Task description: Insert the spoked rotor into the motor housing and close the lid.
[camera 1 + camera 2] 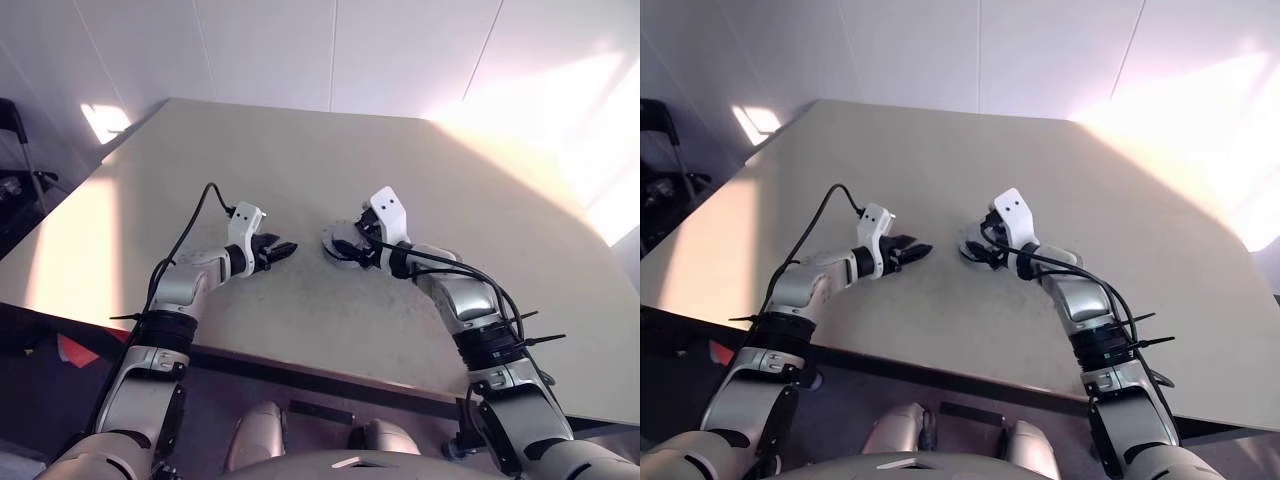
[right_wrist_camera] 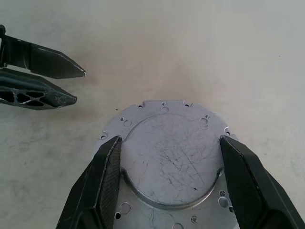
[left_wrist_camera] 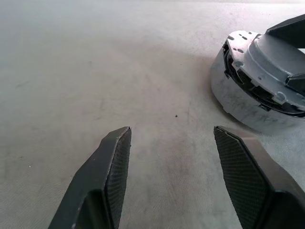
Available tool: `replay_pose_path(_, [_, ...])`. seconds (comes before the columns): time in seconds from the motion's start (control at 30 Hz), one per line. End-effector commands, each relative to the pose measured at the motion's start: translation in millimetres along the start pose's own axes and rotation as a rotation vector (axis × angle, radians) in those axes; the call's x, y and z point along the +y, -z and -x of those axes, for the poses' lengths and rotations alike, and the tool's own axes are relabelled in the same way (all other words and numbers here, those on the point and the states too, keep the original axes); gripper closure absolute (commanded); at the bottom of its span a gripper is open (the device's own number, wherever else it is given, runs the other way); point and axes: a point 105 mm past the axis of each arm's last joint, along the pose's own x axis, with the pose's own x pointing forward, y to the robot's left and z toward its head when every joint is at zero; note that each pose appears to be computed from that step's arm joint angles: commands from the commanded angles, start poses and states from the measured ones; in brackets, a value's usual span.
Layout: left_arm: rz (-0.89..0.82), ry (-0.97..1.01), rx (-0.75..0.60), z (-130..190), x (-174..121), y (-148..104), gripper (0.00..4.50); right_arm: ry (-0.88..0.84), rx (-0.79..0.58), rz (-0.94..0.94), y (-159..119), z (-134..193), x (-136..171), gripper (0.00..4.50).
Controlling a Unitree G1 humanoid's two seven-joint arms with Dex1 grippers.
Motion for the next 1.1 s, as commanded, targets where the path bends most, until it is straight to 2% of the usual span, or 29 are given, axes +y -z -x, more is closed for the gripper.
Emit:
replay_pose_path(0.03, [-0.04, 0.002, -0.042, 1.6, -1.9, -14.7, 1.55, 0.005, -0.111, 0.032, -36.6, 4.9, -2.3, 1.39])
replay_pose_path(0.4, [-0.04, -0.005, -0.046, 2.7, 0.5, -16.3, 1.55, 0.021, 0.017, 0.08, 1.5, -1.8, -1.5, 1.39])
replay_pose_path(0.83, [-0.037, -0.002, -0.041, 3.0, -1.5, -14.3, 1.55, 0.027, 0.035, 0.067, 8.5, -4.7, -3.0, 1.39])
replay_pose_path(1.1, [-0.036, 0.002, -0.04, 2.1, -2.5, -13.8, 1.55, 0.025, 0.107, 0.022, 27.4, -3.4, -8.4, 1.39])
